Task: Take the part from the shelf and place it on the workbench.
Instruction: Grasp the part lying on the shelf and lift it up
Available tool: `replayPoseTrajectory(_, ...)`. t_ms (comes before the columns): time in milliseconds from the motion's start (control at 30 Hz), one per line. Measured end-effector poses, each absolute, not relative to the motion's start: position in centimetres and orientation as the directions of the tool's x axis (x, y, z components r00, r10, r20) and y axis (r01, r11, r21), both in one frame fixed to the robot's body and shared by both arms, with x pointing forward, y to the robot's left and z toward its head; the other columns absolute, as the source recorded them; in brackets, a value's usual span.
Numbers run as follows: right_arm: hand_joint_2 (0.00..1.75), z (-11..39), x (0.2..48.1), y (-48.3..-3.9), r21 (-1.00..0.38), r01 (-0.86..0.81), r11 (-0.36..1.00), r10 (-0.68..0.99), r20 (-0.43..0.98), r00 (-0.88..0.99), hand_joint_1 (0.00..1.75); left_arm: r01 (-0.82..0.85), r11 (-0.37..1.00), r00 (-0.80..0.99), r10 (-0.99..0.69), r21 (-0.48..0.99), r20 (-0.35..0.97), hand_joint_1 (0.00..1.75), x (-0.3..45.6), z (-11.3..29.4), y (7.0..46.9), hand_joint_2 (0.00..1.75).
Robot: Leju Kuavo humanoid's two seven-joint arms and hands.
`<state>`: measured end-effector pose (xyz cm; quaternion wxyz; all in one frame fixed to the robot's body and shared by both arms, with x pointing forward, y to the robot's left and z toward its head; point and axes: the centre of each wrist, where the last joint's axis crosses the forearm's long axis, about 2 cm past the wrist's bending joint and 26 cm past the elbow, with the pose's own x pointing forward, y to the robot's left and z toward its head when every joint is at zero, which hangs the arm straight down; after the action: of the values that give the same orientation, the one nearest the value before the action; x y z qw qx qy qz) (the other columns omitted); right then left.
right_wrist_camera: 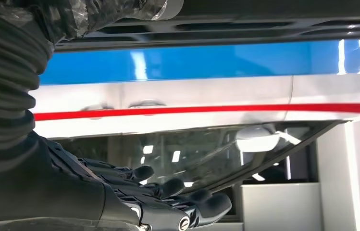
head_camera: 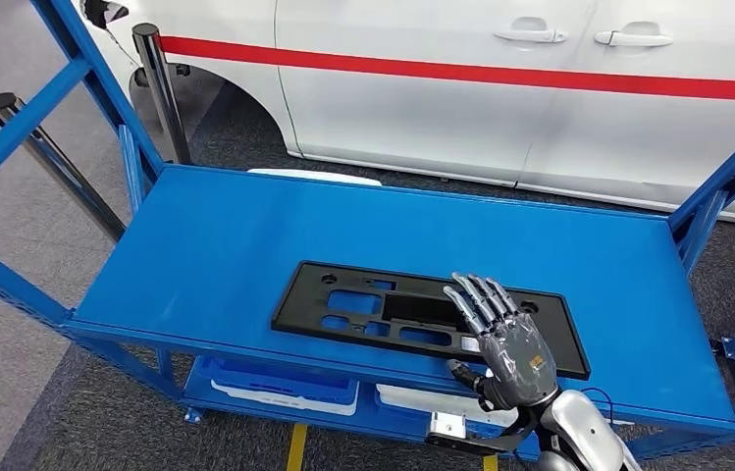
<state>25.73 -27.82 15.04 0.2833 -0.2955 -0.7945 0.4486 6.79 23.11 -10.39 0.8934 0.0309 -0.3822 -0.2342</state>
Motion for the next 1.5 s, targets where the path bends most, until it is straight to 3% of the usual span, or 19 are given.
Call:
replayPoseTrajectory(533,1.75,15.6,27.4,-29.0,-0.917,0.109,0.383,0.687,0.204,-0.698,0.00,0.427,0.865,0.577,-0.486,0.266,0.656,0.00,7.3,-10.2,22.5,0.00)
replayPoseTrajectory(933,1.75,16.4,28.3,-28.3,-0.872,-0.058,0.486,0.573,0.369,-0.732,0.00,0.440,0.860,0.571,-0.491,0.259,0.659,0.00,7.4,-10.2,22.4,0.00)
replayPoseTrajectory(1500,1.75,16.2,29.5,-29.1,-0.894,-0.129,0.429,0.609,0.392,-0.690,0.00,0.455,0.853,0.566,-0.500,0.257,0.655,0.00,7.5,-10.1,22.1,0.00)
